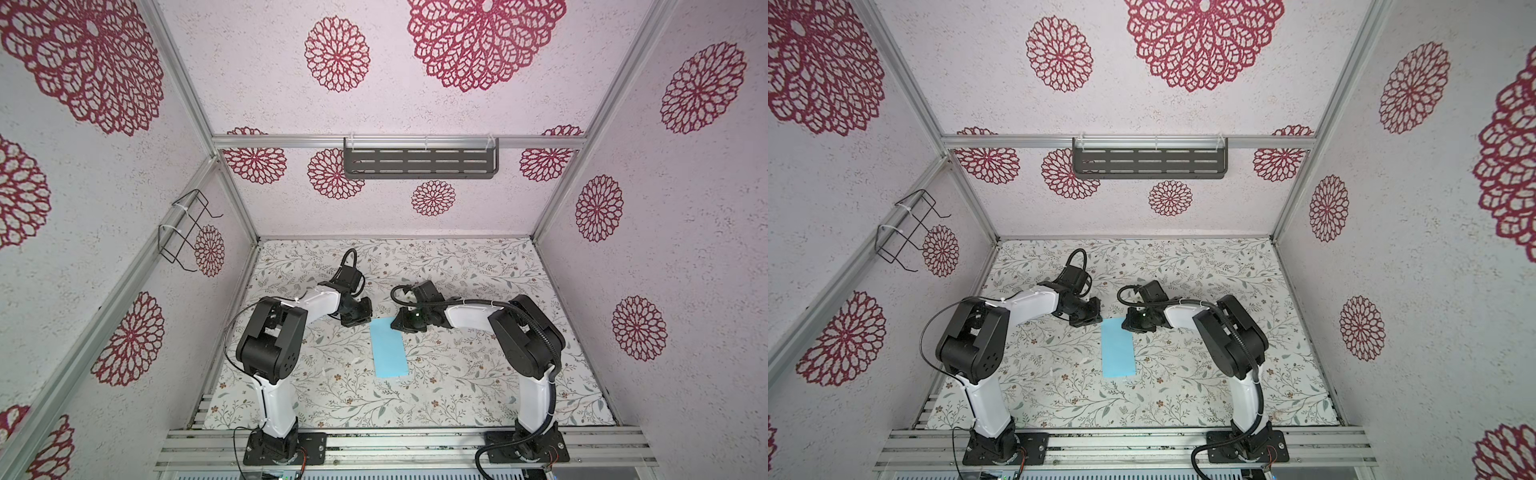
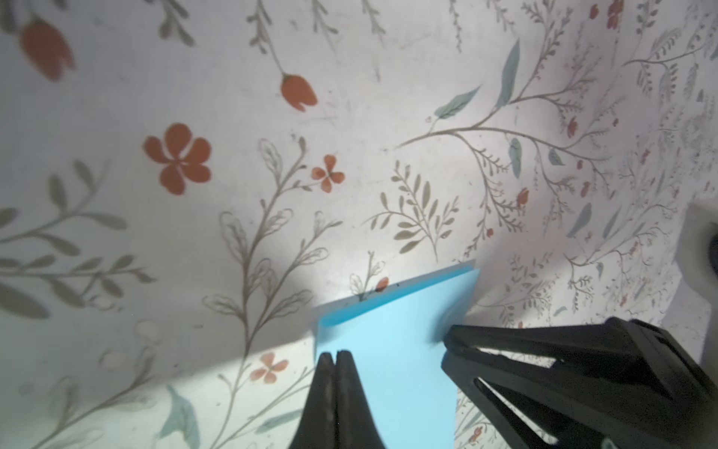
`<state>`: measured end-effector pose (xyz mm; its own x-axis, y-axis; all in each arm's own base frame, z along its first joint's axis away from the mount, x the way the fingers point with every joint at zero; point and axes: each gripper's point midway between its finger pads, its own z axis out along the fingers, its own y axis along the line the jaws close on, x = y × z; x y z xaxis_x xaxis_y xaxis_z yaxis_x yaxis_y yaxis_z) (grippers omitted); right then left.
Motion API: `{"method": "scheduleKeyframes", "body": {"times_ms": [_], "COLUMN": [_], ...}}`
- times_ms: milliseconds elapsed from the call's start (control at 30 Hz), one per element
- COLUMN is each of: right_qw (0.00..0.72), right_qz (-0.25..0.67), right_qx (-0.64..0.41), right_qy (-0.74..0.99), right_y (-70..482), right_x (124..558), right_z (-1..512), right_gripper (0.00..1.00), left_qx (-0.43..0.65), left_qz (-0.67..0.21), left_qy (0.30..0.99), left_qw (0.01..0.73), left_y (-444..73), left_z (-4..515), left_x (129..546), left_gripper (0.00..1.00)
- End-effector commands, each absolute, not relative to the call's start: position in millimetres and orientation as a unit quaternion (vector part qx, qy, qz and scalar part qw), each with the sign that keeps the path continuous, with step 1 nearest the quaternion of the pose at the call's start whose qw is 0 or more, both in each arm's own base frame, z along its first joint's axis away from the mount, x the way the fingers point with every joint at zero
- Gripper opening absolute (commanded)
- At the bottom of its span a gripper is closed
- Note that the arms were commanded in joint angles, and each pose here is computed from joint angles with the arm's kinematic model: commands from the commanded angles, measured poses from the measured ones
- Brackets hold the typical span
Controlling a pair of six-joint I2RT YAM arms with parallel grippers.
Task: Fold a paper plane with a square sheet of paper (pick it up from the middle)
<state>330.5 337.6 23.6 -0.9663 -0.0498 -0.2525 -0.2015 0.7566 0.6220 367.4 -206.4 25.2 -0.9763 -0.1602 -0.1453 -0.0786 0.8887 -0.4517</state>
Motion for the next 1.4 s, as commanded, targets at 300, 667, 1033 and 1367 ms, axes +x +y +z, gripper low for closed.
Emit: {"method": "scheduleKeyframes", "body": {"times_ms": [300, 667, 1033, 1367], "right_qw": [0.037, 0.084, 0.167, 0.129], "right_qz": [0.219, 0.223, 0.279, 0.275], "right_qx": [-0.036, -0.136, -0.217, -0.246], "right_qy": [0.974, 0.961, 0.92, 0.92], "right_y": [284, 299, 341, 394], "right_x": [300, 328, 327, 256], "right_z": [-47, -21, 88, 68], "right_gripper": [0.19, 0.19, 0.32, 0.35], "left_qx": [-0.062, -0.085, -0.18, -0.258], "left_qz": [-0.189, -0.138, -0.188, -0.207], "left_qy": [0.979, 0.983, 0.951, 0.919], "left_qw": [0.055, 0.086, 0.168, 0.214], "left_y": [-200, -163, -122, -80], "left_z": [-7, 15, 80, 97], "left_x": [363, 375, 365, 355], "left_gripper": [0.04, 0.12, 0.42, 0.57]}}
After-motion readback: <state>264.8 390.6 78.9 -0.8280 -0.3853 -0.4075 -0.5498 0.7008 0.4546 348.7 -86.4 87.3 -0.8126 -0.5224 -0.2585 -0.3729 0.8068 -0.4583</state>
